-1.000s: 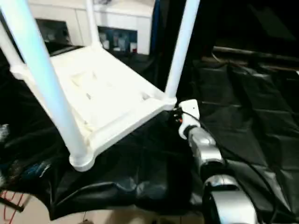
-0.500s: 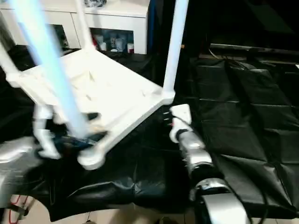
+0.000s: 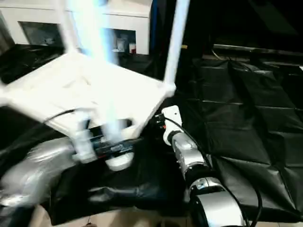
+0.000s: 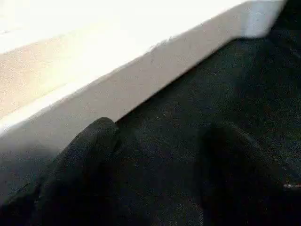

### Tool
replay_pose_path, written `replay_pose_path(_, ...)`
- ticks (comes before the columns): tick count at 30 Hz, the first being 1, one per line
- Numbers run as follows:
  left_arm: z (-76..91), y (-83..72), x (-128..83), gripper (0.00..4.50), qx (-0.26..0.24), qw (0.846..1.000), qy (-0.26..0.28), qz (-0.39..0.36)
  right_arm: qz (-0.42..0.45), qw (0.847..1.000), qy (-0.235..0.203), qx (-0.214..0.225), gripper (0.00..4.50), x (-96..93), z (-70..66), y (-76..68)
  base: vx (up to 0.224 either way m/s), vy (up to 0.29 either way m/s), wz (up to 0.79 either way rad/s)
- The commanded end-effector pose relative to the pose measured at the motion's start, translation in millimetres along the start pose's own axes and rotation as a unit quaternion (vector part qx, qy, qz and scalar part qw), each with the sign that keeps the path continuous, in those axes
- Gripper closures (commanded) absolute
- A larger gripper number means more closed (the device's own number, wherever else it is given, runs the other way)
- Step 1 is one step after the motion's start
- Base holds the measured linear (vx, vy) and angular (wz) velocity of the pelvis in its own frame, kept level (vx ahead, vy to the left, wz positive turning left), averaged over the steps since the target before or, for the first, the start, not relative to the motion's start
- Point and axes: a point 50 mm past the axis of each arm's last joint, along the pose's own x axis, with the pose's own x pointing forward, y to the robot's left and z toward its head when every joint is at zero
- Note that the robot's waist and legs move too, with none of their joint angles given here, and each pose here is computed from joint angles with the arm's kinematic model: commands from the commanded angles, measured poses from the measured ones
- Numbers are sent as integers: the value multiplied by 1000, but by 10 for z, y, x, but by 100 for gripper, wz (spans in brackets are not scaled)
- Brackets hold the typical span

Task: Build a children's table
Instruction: Rotate table base

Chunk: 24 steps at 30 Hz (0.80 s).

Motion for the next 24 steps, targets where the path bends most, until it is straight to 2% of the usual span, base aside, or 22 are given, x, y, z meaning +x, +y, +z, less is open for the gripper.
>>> replay_pose_path(1,-9,-24,160,4,17,1000,8,-13,36,999,-4,-10,82,54,36,180,0,0,0)
replay_pose_path(7,-7,35,284,4,44,999,25,2,11,1000,-5,-5,82,12,11,52,0,0,0)
replay_pose_path(8,-4,78,295,4,63,998,23,22,4,1000,-6,-1,82,-2,9,9,0,0,0)
replay_pose_path(12,15,175,271,4,66,996,15,51,-2,1000,-8,-3,82,-24,4,-46,0,0,0)
replay_pose_path(16,67,321,152,4,100,991,16,83,3,1000,-15,-17,82,-75,22,-156,0,0,0)
replay_pose_path(18,39,357,10,4,91,993,46,55,30,999,-20,-32,82,-130,57,-244,0,0,0)
replay_pose_path(19,38,358,5,4,91,993,46,53,31,999,-21,-32,82,-132,58,-246,0,0,0)
replay_pose_path(20,-3,352,-100,4,92,993,74,22,53,997,-23,-45,82,-177,87,-302,0,0,0)
replay_pose_path(24,-53,399,-290,4,108,987,119,-5,94,993,-17,-71,82,-280,116,-416,0,0,0)
